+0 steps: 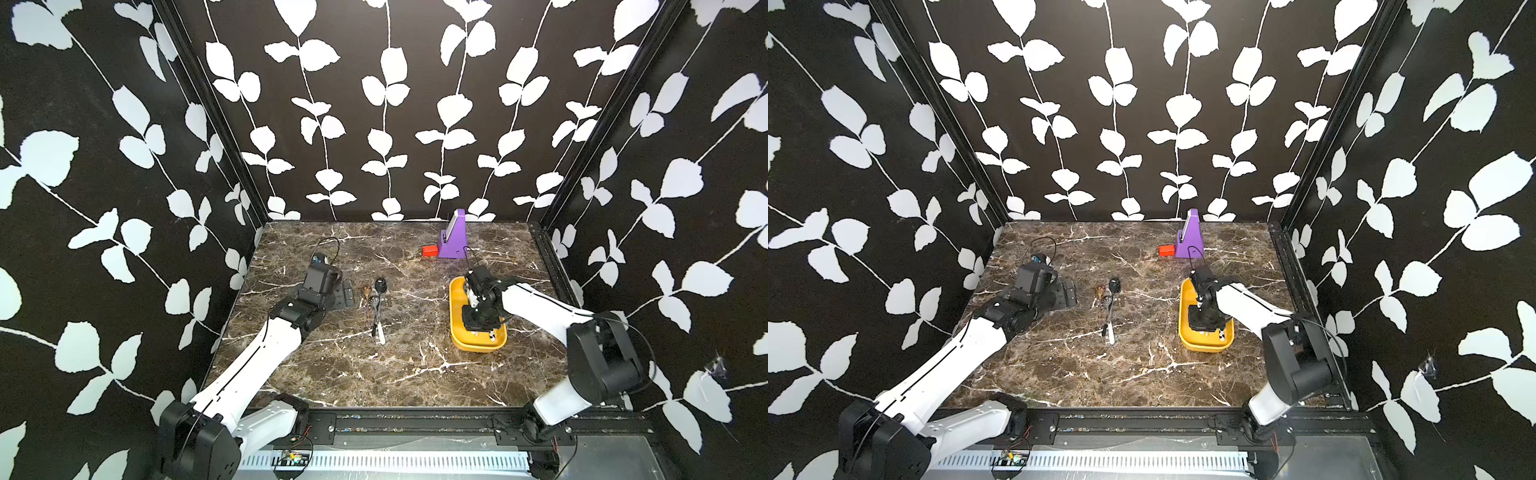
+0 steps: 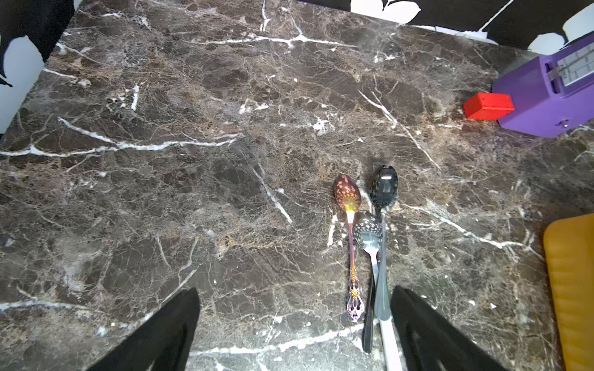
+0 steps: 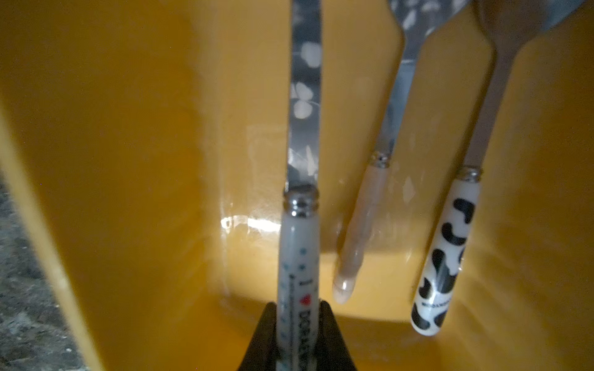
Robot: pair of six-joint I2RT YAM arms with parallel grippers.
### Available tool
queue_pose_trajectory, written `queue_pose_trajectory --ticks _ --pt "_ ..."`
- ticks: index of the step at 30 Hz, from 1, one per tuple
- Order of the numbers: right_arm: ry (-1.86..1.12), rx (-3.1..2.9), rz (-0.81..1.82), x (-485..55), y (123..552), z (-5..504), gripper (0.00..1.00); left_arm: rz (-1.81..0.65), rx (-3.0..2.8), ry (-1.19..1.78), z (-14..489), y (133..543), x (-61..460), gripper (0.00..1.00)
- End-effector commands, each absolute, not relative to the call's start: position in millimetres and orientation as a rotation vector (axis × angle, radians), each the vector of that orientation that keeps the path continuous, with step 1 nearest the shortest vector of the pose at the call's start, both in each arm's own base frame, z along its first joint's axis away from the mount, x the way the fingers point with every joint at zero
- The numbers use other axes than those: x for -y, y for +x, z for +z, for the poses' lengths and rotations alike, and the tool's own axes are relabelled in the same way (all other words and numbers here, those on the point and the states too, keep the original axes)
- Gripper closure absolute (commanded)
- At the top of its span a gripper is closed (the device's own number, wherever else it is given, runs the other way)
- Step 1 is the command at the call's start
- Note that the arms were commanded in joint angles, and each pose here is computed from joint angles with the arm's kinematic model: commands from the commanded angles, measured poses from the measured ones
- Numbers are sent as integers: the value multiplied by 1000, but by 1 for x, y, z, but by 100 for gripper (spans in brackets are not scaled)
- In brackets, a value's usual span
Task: Put the spoon into the storage box
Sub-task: Place the spoon in the storage box.
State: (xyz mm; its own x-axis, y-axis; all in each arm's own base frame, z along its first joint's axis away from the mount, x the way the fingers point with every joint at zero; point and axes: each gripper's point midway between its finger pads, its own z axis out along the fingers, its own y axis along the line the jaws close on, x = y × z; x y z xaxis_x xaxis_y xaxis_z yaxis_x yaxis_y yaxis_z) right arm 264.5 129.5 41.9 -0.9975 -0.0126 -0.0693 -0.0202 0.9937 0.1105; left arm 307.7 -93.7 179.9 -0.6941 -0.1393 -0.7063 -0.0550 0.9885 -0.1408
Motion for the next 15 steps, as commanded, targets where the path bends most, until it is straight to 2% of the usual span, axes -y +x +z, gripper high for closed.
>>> queue_pose_trajectory --ticks 1,15 --pt "6 -3069 157 -135 277 46 100 -158 -2350 -115 188 307 97 2" --pt "36 -3112 73 -133 289 24 100 -179 -2387 -88 185 307 104 2"
